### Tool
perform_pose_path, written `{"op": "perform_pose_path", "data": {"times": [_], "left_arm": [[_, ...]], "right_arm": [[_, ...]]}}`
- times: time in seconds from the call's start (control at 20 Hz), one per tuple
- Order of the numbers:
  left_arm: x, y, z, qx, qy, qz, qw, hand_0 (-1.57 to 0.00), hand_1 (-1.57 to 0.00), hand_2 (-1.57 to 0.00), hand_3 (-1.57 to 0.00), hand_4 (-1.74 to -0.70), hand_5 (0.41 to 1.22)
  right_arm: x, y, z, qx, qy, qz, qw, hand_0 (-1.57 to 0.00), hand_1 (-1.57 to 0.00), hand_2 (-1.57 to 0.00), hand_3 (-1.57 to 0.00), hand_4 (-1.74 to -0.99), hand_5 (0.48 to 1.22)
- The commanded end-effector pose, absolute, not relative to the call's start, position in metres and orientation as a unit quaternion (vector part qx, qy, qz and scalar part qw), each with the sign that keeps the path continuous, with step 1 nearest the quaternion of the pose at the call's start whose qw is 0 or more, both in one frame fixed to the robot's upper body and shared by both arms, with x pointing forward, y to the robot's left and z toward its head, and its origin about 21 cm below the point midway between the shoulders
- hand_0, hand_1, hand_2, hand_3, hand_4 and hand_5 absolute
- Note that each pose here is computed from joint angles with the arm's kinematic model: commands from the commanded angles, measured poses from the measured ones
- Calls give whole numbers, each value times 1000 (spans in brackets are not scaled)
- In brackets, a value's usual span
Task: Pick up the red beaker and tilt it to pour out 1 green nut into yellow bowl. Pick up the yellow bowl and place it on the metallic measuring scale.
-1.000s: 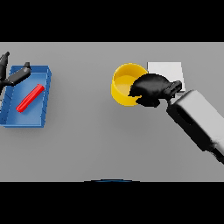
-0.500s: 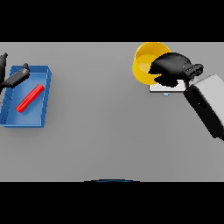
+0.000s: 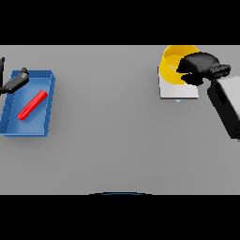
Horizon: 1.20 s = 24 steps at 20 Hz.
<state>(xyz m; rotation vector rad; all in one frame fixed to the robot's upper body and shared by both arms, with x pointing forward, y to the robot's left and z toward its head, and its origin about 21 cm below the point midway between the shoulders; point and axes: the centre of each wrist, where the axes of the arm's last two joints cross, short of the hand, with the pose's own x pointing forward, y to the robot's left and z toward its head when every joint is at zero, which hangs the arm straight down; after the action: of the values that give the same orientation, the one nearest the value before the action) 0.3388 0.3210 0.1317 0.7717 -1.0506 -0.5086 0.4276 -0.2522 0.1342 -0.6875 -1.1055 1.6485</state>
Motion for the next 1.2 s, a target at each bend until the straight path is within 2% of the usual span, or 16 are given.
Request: {"op": "perform_pose_path", "data": {"times": [0.0, 0.1, 0.35, 0.6, 0.7, 0.75, 0.8, 0.85, 0.95, 1.05, 1.15], "left_arm": [[340, 323, 131, 354, -485, -235, 764, 1, 1, 1, 1, -818, 759], [340, 321, 130, 355, -484, -238, 764, 1, 1, 1, 1, -814, 757], [340, 321, 129, 354, -485, -238, 763, 1, 1, 1, 1, -796, 733], [341, 322, 133, 353, -486, -235, 764, 1, 1, 1, 1, -806, 734], [341, 323, 130, 352, -482, -240, 765, 1, 1, 1, 1, -811, 740], [343, 322, 130, 349, -485, -241, 765, 1, 1, 1, 1, -813, 745], [341, 322, 130, 347, -483, -242, 766, 1, 1, 1, 1, -812, 745], [342, 322, 128, 350, -477, -241, 769, 1, 1, 1, 1, -812, 744], [343, 319, 127, 349, -478, -241, 769, 1, 1, 1, 1, -812, 745], [344, 318, 125, 355, -478, -241, 766, 1, 1, 1, 1, -805, 740], [348, 316, 124, 351, -482, -242, 766, 1, 1, 1, 1, -809, 739]], "right_arm": [[427, -257, 128, -278, -456, 683, 497, -1571, -1571, -1571, -1254, -1722, 1221], [431, -264, 118, -281, -453, 679, 506, -1571, -1566, -1571, -1360, -1724, 1221], [437, -263, 97, -284, -449, 671, 517, -1571, -1518, -1563, -1482, -1727, 1221], [440, -263, 86, -280, -443, 669, 527, -1548, -1420, -1568, -1481, -1721, 1221], [443, -261, 88, -274, -440, 666, 536, -1536, -1411, -1569, -1165, -1728, 1221], [444, -263, 88, -267, -442, 664, 541, -1543, -1443, -1496, -1022, -1659, 1221], [445, -267, 89, -271, -436, 660, 549, -1525, -1350, -1348, -907, -1596, 1134], [444, -269, 90, -270, -433, 659, 553, -1219, -1083, -1132, -824, -1548, 1053], [444, -273, 89, -261, -433, 662, 554, -780, -692, -810, -711, -1470, 928], [445, -270, 88, -258, -428, 666, 554, -499, -443, -597, -635, -1425, 851], [445, -268, 84, -255, -427, 669, 552, -319, -283, -449, -572, -1397, 799]]}}
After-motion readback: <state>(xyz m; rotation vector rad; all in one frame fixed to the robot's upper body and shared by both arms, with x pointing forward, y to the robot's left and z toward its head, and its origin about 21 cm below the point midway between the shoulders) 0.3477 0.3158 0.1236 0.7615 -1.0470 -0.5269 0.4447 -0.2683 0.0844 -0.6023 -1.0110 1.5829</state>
